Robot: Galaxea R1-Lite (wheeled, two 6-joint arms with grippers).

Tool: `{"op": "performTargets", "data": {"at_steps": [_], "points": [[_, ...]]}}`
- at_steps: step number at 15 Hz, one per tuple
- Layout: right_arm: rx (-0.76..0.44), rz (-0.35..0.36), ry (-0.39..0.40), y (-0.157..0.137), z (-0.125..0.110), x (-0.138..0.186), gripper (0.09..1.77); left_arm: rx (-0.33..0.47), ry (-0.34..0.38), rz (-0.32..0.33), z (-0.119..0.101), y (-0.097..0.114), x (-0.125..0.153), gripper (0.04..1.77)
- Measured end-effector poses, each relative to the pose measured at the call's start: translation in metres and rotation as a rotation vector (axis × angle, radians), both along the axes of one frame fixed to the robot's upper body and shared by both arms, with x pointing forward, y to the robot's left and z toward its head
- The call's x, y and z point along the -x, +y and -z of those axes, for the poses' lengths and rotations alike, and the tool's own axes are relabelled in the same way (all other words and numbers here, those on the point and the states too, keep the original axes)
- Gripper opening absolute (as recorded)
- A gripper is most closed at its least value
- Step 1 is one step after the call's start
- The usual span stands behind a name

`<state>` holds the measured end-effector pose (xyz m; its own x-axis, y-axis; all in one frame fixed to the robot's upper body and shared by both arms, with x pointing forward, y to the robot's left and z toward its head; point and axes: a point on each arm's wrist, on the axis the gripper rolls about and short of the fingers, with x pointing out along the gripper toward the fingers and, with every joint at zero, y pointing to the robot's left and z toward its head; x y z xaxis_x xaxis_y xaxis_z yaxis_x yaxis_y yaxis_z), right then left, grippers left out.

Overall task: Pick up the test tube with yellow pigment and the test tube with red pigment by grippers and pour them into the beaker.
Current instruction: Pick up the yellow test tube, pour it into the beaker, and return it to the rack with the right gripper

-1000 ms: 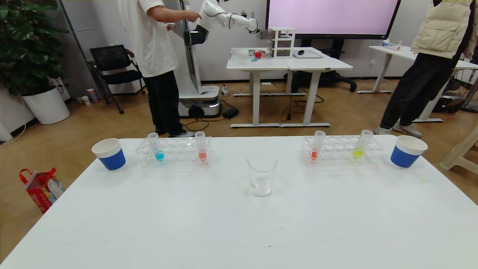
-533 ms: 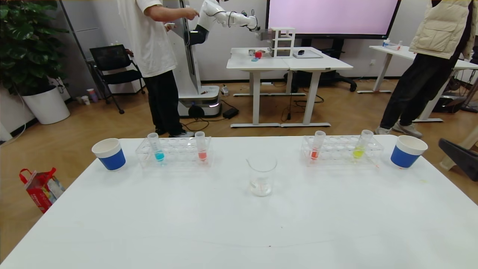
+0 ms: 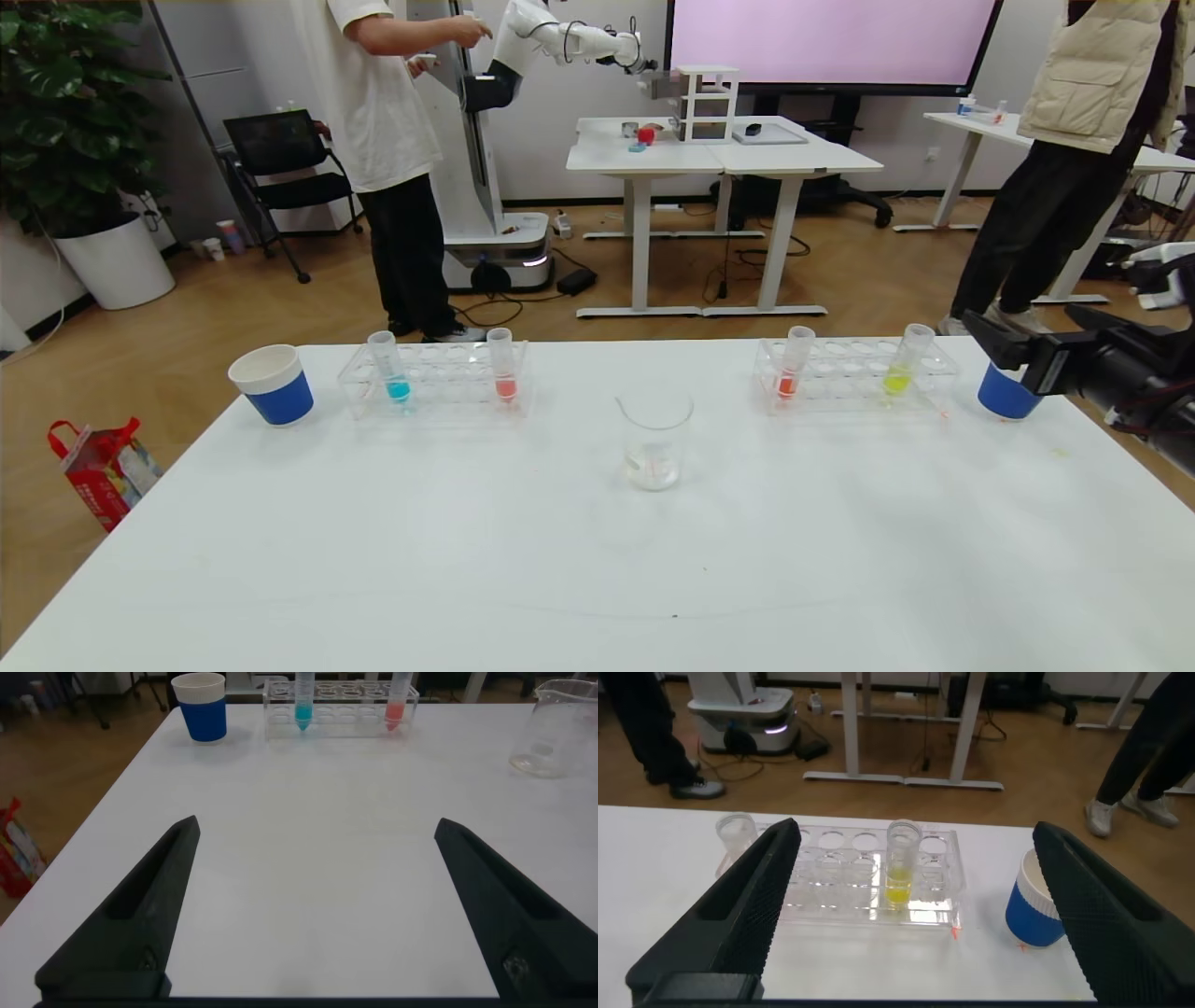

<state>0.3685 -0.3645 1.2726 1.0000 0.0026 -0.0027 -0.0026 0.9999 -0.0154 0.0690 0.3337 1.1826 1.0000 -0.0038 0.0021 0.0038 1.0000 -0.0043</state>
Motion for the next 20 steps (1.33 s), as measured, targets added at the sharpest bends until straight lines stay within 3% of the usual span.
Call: {"op": "performTargets", "data": {"at_steps": [5, 8, 12, 20], "points": [[-0.008, -0.016, 0.050, -0.012, 0.053, -0.059, 1.74, 0.000, 0.000, 0.000, 0.000, 0.000, 0.000, 1.75], [-0.013, -0.062, 0.060, -0.019, 0.074, -0.087, 1.74, 0.000, 0.000, 0.000, 0.000, 0.000, 0.000, 1.75], [-0.011, -0.118, 0.037, -0.025, 0.089, -0.117, 1.74, 0.000, 0.000, 0.000, 0.000, 0.000, 0.000, 1.75], [-0.006, -0.133, 0.012, -0.027, 0.105, -0.144, 1.74, 0.000, 0.000, 0.000, 0.000, 0.000, 0.000, 1.75]]}}
